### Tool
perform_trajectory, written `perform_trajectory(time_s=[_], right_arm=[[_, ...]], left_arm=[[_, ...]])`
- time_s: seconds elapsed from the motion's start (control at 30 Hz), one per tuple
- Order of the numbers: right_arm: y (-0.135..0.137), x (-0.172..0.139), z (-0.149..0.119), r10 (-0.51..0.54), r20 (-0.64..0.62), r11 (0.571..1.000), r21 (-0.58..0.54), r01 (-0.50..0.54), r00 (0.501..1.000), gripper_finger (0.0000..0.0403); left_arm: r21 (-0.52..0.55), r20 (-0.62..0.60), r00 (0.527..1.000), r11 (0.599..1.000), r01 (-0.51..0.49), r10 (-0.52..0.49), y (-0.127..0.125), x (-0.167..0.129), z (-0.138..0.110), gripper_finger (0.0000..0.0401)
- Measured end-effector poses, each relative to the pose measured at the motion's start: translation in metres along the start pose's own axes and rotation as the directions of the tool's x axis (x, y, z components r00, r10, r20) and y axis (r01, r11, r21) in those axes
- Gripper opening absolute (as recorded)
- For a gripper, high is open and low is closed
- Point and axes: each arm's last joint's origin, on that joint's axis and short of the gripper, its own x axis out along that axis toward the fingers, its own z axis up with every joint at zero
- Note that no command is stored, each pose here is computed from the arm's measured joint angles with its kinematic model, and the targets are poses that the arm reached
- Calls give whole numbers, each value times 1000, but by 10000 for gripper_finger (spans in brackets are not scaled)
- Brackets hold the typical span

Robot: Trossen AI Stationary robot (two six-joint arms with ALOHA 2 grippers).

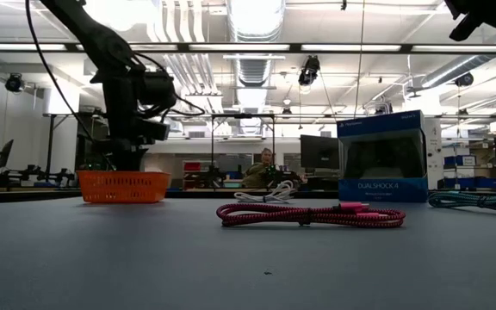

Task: Pick and place USB-C Cables
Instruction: Put the black charger cable into the orange basket

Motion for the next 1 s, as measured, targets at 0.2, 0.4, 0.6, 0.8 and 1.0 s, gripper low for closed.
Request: perform_trajectory(time_s=[0.2,0.4,0.6,0.8,1.0], right_arm=[[0,0,0,0,0,1000,-1,0,1000,9],[0,0,0,0,0,1000,3,0,1000,9],[0,0,0,0,0,1000,6,0,1000,9],[0,0,0,0,0,1000,6,0,1000,9],[0,0,0,1,0,1000,7,-1,1000,9]], left_arm=[[3,-24,1000,1000,18,-18,-2,7,-1,40],[4,-30,999,1000,22,-22,-2,9,-1,40],[4,-30,999,1000,22,-22,-2,9,-1,40],[5,-41,999,1000,-7,7,-1,9,0,40],[5,-46,999,1000,-14,14,-1,9,-1,40]])
